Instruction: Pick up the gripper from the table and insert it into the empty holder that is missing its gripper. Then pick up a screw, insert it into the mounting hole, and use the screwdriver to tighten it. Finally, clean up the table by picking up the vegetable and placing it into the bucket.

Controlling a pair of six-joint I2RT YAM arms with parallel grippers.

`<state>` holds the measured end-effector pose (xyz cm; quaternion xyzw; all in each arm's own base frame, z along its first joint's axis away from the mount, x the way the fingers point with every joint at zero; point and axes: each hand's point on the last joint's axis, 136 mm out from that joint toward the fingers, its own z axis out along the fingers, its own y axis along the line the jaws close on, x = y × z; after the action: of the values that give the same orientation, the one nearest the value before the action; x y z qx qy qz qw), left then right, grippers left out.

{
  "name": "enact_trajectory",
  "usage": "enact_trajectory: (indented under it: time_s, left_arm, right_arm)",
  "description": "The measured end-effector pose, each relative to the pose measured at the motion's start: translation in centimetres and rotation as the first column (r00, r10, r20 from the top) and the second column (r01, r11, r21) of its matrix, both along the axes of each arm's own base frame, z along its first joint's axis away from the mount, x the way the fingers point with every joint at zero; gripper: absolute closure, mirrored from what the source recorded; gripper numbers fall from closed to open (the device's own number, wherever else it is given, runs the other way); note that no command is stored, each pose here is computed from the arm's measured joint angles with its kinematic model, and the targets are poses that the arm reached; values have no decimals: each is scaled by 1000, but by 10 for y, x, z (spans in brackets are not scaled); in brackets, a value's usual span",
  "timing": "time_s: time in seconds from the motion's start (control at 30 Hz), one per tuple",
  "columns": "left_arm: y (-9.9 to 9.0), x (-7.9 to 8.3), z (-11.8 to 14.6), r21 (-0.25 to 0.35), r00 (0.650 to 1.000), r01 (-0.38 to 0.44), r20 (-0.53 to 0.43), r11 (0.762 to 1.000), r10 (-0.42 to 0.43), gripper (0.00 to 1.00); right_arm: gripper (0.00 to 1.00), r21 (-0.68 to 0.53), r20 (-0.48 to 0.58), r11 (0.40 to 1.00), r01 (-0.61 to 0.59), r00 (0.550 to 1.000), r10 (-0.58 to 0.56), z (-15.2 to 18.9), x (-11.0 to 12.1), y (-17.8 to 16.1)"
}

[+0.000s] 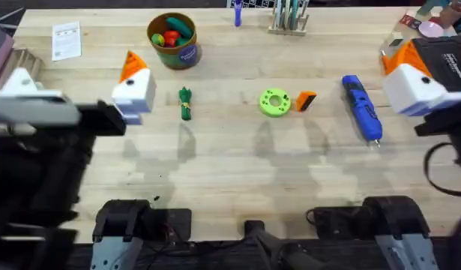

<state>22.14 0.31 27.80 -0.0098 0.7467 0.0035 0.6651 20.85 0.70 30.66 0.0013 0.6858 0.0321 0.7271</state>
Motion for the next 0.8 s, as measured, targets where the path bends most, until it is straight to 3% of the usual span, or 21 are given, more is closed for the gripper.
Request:
enact_trajectory:
  time_s: [0.2, 0.37, 0.5, 0.67, 0.8]
  left_arm:
    - [1, 13, -3, 0, 966, -4, -257, 1000, 4, 15]
    - [1, 26, -18, 1, 889, -4, -457, 1000, 4, 15]
    - [1, 34, -35, -2, 814, -7, -581, 1000, 4, 15]
    - [0, 39, -59, -16, 724, -24, -690, 1000, 7, 15]
    - [0, 41, -76, -18, 668, -32, -744, 999, 8, 15]
  right_arm:
    - [10, 3, -296, 1000, 0, 955, 0, -14, 3, 0]
    - [10, 1, -516, 1000, -4, 856, 4, -30, 9, 0]
    - [10, -19, -666, 1000, -19, 746, 2, -46, 12, 0]
    - [10, -26, -779, 999, -35, 628, 2, -63, 19, 0]
    - [11, -27, -813, 999, -41, 583, 2, -74, 26, 0]
